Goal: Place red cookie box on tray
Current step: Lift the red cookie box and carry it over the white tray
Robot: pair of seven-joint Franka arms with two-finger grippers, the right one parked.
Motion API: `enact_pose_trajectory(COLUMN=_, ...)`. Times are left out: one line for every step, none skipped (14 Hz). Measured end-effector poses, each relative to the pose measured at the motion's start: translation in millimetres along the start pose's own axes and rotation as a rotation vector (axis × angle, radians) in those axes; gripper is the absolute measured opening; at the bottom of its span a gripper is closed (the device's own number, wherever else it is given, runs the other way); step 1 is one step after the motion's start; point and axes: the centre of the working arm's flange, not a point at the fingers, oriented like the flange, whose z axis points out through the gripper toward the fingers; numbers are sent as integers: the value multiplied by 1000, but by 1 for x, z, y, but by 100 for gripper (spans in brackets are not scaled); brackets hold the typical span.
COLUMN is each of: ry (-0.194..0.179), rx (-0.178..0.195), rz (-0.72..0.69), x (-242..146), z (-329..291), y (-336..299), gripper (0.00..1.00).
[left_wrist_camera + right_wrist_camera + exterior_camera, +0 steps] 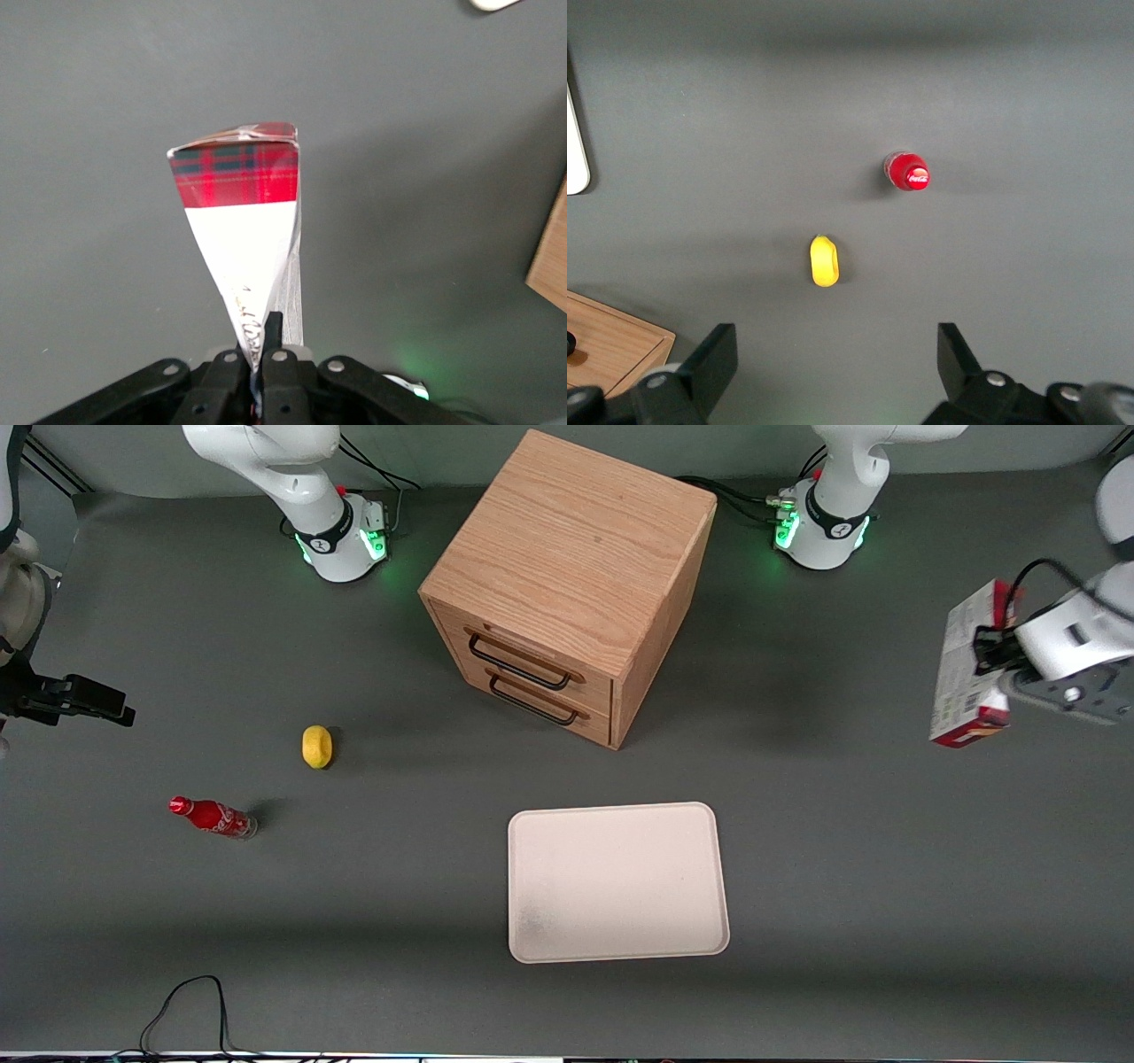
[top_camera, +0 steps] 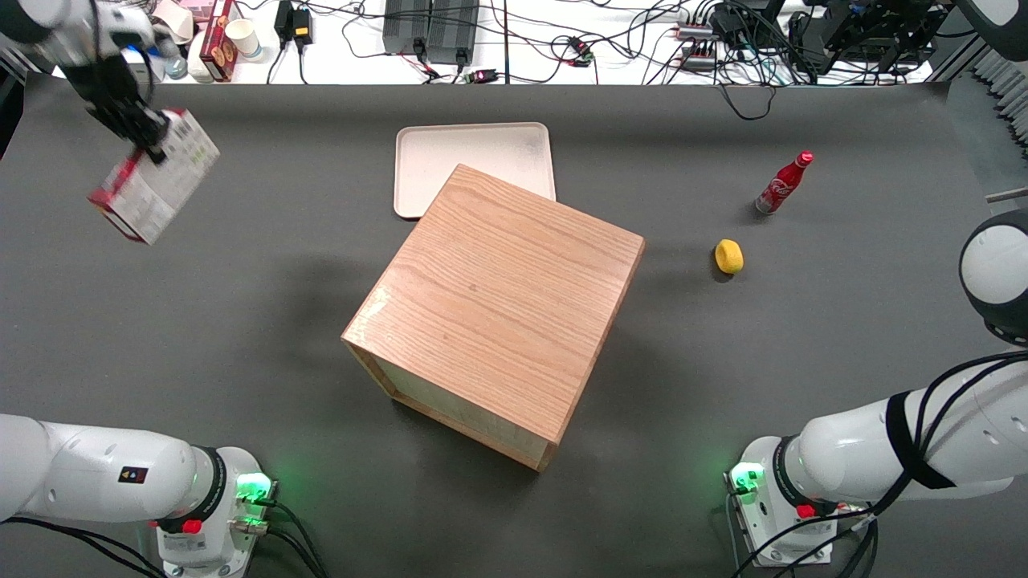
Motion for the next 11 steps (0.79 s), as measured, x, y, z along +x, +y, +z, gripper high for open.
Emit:
enact_pose_trajectory(ry=-2, rx=1, rz=-3, x=-1, z=-19, y=0, gripper=4)
enact_pose_trajectory(ry=-6, rx=2, rz=-6, x=0, z=-31, y=-1, gripper=4)
enact_pose_trajectory(ry=-7, rx=4, rz=-12, x=5, z=-38, y=-2, gripper=4)
enact_pose_trajectory(ry=-6, rx=8, rz=-22, x=12, z=-40, y=-3, gripper=4)
enact_pose_trajectory(ry=-7, rx=9, rz=-31, x=20, z=-39, y=-4, gripper=4)
enact_pose_trajectory(ry=-8, rx=2, rz=-42, x=30, z=-37, y=-1, gripper=4)
enact_pose_trajectory(ry=-8, rx=-18, rz=-65, x=43, z=-33, y=8, gripper=4)
enact_pose_trajectory(ry=-10, rx=-38, rz=-100, x=61, z=-27, y=24, gripper=4)
enact_pose_trajectory(ry=-17, rx=-45, rz=-137, x=83, z=-19, y=48, gripper=4)
enact_pose_trajectory(ry=-24, rx=-46, rz=-174, x=109, z=-10, y=78, gripper=4)
enact_pose_trajectory(ry=-20, rx=-48, rz=-211, x=138, z=-1, y=110, gripper=4)
